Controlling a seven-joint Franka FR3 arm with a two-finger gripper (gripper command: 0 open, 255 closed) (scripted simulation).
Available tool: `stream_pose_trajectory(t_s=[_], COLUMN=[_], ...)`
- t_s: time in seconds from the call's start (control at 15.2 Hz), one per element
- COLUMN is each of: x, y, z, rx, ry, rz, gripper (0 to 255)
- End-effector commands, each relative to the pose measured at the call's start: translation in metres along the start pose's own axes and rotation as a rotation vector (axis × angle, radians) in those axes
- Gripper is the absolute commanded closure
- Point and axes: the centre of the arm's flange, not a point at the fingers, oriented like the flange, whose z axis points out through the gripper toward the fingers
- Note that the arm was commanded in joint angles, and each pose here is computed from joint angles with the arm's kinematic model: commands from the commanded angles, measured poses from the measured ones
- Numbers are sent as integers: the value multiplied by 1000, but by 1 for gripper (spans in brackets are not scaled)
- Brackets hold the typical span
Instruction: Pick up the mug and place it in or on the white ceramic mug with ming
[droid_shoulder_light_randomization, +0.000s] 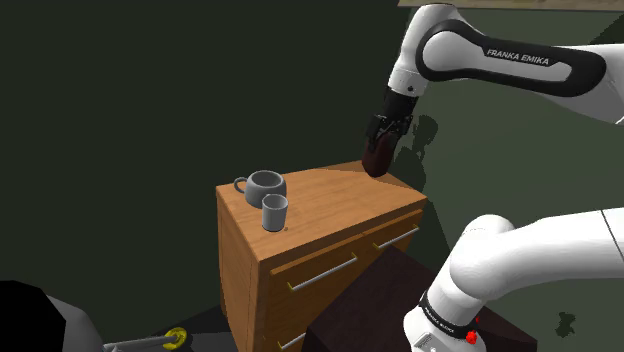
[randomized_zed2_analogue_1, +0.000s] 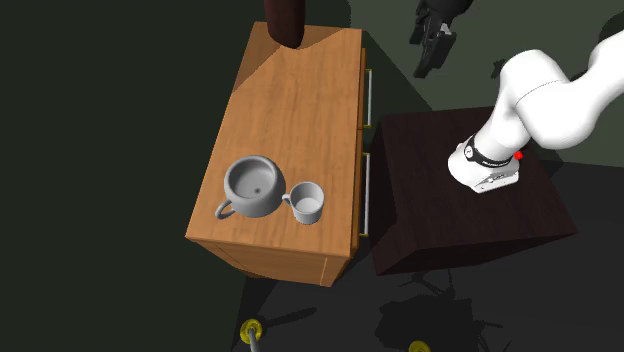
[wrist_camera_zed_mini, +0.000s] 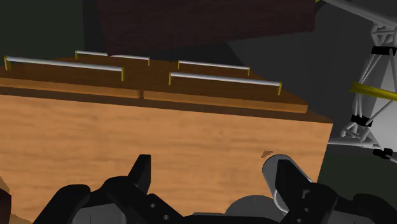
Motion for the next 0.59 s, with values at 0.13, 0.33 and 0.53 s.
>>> stream_pose_trajectory(t_s=[0.13,0.33,0.53], x=[12,30,48], y=[-17,-43,-69], z=[17,42,67], rx=[-4,-11,-17], ry=[-1,-2,-4], rz=[3,7,11], gripper=[0,0,0])
